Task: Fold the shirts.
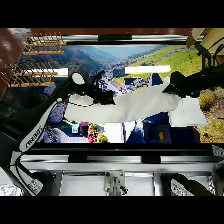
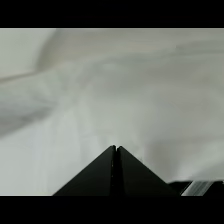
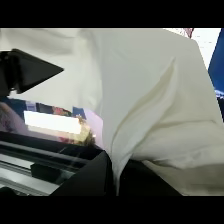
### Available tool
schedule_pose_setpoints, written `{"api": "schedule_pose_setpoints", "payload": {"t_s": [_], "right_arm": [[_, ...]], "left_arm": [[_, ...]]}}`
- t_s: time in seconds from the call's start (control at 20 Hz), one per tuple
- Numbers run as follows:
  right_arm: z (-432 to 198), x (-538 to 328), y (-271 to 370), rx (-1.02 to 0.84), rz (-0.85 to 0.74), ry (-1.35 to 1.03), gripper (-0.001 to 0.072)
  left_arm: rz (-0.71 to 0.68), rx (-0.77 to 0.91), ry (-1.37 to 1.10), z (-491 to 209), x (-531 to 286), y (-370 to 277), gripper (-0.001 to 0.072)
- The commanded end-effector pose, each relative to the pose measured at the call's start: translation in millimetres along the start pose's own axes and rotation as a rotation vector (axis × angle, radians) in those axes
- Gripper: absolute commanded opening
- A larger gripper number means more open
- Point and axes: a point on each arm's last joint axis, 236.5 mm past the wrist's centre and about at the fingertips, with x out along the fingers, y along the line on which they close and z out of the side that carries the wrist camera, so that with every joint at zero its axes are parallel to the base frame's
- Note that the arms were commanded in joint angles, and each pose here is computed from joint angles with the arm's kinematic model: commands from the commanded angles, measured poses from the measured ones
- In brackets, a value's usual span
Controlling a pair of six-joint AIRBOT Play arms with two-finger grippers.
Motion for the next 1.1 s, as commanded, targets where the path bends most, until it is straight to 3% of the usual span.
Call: {"api": "schedule_pose_setpoints", "payload": {"t_s": [0.0, 0.25, 0.5, 0.6, 0.85, 1.05], "right_arm": [[-15.3, -30.6, 23.1, 0.011, 0.031, -0.049, 0.0062], [-21.3, -44.6, 37.7, 0.005, 0.065, -0.081, 0.0063], [-9.7, -38.7, 31.8, 0.016, 0.053, -0.103, 0.0062], [-2.2, -31.2, 35.6, 0.026, 0.086, -0.1, 0.0062], [2.0, 25.8, 74.7, -0.05, 0.144, -0.034, 0.0062], [-8.9, 108.9, 118.4, -0.112, 0.186, 0.053, 0.0062]], "left_arm": [[-0.049, -0.043, -0.023, -11.0, 44.4, -30.1, 0.0026], [-0.205, -0.112, 0.007, -35.0, 97.8, -77.4, 0.0026], [-0.219, -0.137, -0.01, -17.3, 77.0, -63.7, 0.0024], [-0.132, -0.047, -0.032, -3.6, 38.1, -41.7, 0.0023], [0.308, 0.152, -0.221, 35.2, -160.9, 33.3, 0.0024], [0.395, 0.118, -0.558, 43.7, -333.7, 31.2, 0.0025]]}}
